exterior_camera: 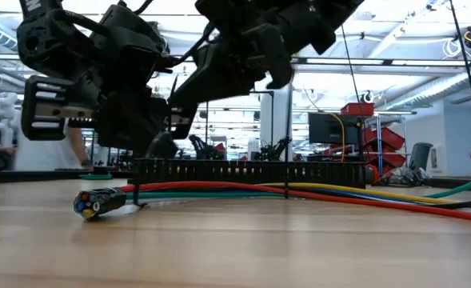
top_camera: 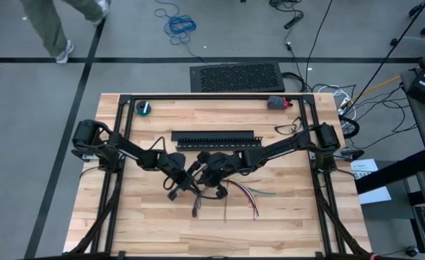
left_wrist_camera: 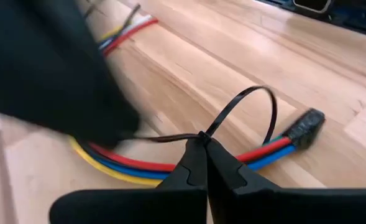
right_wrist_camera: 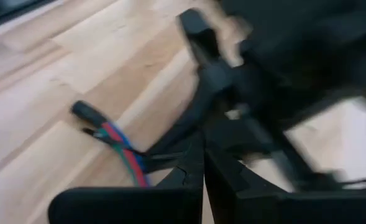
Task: Ziptie cables
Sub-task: Wrap the cables together using a zip tie
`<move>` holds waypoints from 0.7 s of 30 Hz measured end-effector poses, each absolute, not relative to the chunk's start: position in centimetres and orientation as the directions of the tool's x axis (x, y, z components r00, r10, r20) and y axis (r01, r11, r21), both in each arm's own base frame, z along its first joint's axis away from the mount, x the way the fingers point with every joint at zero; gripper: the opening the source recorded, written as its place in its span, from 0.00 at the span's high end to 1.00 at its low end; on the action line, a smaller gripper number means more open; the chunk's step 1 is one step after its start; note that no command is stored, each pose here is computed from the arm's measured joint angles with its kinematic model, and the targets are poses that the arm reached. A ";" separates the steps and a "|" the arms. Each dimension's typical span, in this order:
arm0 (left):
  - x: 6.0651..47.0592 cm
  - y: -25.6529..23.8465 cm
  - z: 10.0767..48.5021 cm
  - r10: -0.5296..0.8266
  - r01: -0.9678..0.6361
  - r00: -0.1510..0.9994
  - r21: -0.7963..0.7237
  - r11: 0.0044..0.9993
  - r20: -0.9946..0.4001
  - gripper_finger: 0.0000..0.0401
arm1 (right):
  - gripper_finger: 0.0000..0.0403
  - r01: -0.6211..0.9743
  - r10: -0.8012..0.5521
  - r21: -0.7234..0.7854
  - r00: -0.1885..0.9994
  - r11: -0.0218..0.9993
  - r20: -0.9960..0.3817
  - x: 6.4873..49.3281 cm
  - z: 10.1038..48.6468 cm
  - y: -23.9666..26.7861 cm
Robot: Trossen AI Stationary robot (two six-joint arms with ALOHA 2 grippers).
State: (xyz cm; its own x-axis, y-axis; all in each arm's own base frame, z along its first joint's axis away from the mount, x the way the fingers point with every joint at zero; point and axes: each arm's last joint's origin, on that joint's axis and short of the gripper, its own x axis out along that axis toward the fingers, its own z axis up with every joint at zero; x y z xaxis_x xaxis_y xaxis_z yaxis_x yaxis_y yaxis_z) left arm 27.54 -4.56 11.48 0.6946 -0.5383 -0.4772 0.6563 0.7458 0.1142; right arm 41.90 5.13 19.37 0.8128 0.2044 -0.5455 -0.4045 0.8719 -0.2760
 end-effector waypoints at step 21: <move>27.4 -4.2 12.1 -0.377 0.526 0.773 0.184 0.830 -0.510 1.00 | 0.84 -0.039 -0.161 -0.346 0.832 0.938 -0.531 38.0 25.2 6.7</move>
